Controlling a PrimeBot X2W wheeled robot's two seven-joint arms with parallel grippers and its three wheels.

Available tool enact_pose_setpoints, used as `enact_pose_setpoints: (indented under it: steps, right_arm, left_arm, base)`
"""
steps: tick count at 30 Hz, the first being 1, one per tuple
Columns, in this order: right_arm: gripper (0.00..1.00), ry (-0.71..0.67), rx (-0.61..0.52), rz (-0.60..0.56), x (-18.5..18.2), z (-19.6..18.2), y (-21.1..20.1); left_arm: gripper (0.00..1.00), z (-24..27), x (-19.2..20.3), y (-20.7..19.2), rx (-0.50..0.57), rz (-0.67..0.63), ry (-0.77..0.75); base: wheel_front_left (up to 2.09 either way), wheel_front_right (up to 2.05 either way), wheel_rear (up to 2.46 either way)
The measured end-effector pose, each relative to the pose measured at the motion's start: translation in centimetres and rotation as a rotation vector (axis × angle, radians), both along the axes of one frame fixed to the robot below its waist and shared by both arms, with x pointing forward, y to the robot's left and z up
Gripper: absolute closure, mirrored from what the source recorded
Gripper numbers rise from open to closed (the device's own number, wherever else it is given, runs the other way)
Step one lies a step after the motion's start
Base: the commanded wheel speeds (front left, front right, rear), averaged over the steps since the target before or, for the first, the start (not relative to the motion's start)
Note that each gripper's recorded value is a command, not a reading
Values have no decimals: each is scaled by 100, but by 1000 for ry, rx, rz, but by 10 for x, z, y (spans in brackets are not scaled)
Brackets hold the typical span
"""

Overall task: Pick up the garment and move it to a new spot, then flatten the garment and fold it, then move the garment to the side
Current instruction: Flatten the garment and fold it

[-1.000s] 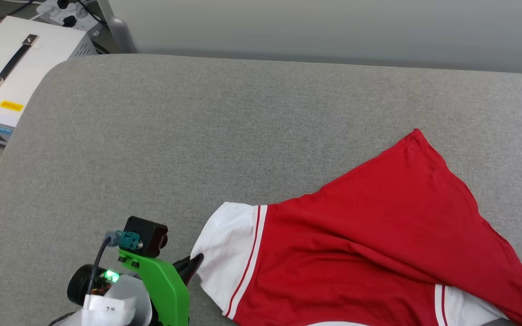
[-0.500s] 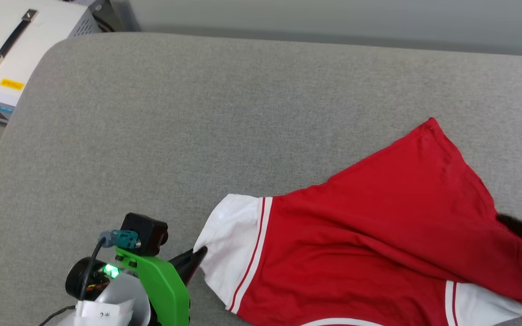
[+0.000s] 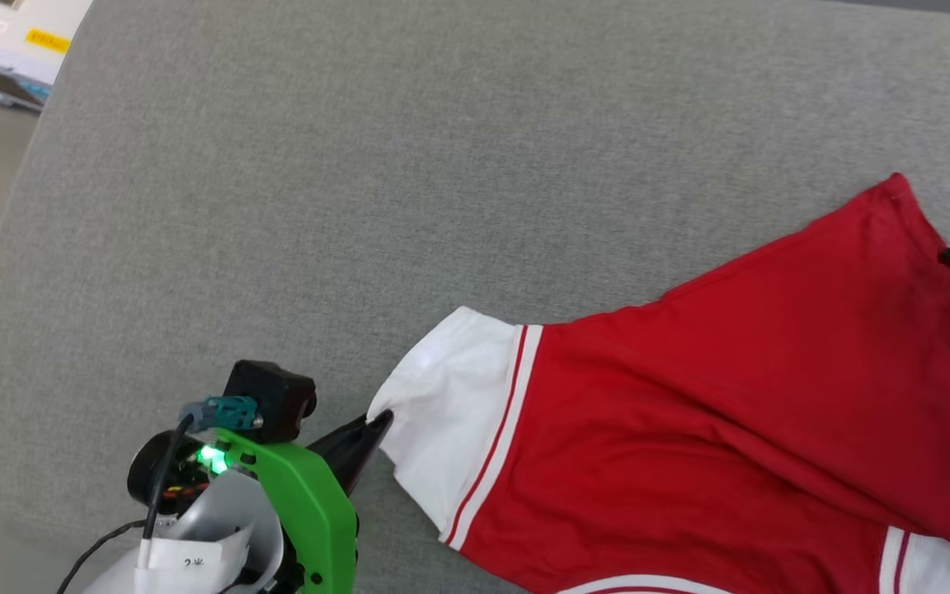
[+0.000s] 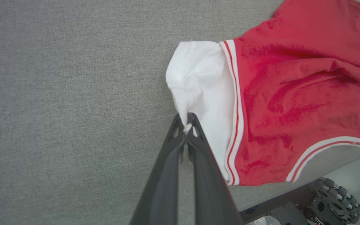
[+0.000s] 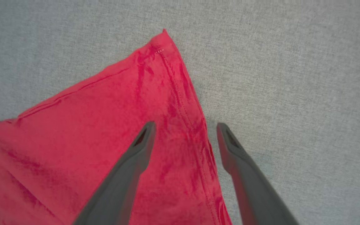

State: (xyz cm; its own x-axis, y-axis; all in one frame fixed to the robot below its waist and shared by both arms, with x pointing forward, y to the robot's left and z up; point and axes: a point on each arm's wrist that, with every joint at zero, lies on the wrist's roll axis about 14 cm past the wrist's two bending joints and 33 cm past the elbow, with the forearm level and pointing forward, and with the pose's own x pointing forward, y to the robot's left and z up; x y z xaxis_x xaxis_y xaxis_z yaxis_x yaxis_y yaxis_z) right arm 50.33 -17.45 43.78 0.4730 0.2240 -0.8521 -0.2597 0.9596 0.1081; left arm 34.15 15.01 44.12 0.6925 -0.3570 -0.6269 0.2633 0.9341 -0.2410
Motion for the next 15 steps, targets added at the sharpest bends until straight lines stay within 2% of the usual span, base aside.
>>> enact_pose_setpoints:
  steps: [10,15]
  right_arm:
    - [0,95,-32,76,27,-48,28]
    - [0,118,-37,93,37,-60,35]
  left_arm:
    - [100,-15,-1,11,11,49,45]
    - [100,-21,-3,15,17,63,62]
  base:
    - [0,0,0]
    - [0,0,0]
